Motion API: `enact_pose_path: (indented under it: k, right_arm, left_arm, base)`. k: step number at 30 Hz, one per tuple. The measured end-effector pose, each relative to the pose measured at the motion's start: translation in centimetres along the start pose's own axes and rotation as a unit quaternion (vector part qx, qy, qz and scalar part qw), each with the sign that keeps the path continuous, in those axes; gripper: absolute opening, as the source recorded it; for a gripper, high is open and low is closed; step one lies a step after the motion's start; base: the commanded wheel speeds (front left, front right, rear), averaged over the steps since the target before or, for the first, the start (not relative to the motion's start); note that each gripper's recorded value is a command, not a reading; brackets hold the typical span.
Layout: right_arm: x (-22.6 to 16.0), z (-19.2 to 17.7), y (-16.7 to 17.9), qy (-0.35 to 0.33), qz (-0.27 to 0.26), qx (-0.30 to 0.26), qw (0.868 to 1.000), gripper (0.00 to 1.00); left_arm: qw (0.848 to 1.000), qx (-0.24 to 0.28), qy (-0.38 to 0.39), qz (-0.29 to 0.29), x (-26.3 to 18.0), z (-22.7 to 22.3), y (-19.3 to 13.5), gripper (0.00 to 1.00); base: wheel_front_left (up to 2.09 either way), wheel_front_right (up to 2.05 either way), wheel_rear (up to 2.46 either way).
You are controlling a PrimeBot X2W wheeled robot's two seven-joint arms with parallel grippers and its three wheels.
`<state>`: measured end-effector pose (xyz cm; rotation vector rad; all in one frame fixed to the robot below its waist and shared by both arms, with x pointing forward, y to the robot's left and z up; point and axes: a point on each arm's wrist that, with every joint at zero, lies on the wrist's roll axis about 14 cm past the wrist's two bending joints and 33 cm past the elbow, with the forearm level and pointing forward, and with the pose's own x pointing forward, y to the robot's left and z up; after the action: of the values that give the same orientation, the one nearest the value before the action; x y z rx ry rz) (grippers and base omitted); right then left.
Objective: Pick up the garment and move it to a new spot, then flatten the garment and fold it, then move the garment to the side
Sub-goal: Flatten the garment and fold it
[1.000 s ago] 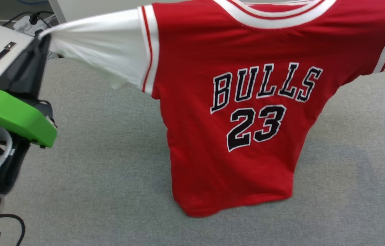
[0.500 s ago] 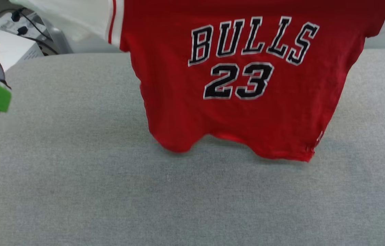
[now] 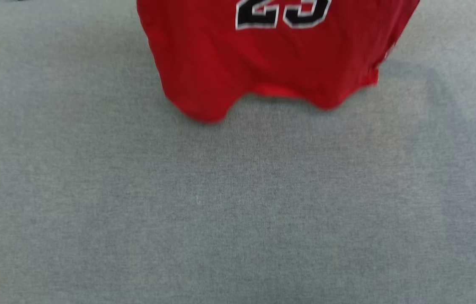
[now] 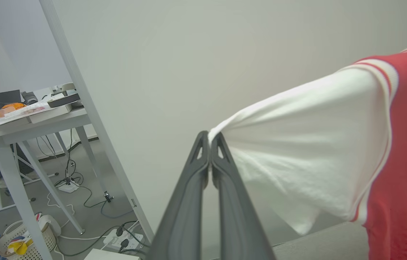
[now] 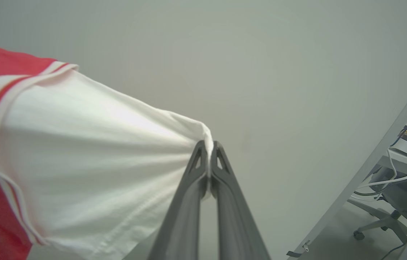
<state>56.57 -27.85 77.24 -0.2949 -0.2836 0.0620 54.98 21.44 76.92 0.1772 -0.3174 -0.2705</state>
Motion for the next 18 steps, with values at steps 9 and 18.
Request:
enact_pose_path:
  k: [9, 18]
  right_arm:
    - [7.5, -3.4, -0.4, -0.003, -0.026, -0.006, 1.000, 0.00]
    - [11.9, -8.8, 0.5, -0.004, -0.050, 0.007, 0.999, 0.00]
  left_arm:
    - [1.000, 0.010, -0.007, 0.023, 8.2, -3.8, 2.5, 0.00]
    - [0.999, 0.003, -0.034, 0.042, 13.3, -8.3, 3.2, 0.00]
  base:
    - [0.00, 0.00, 0.00]
    - [0.00, 0.00, 0.00]
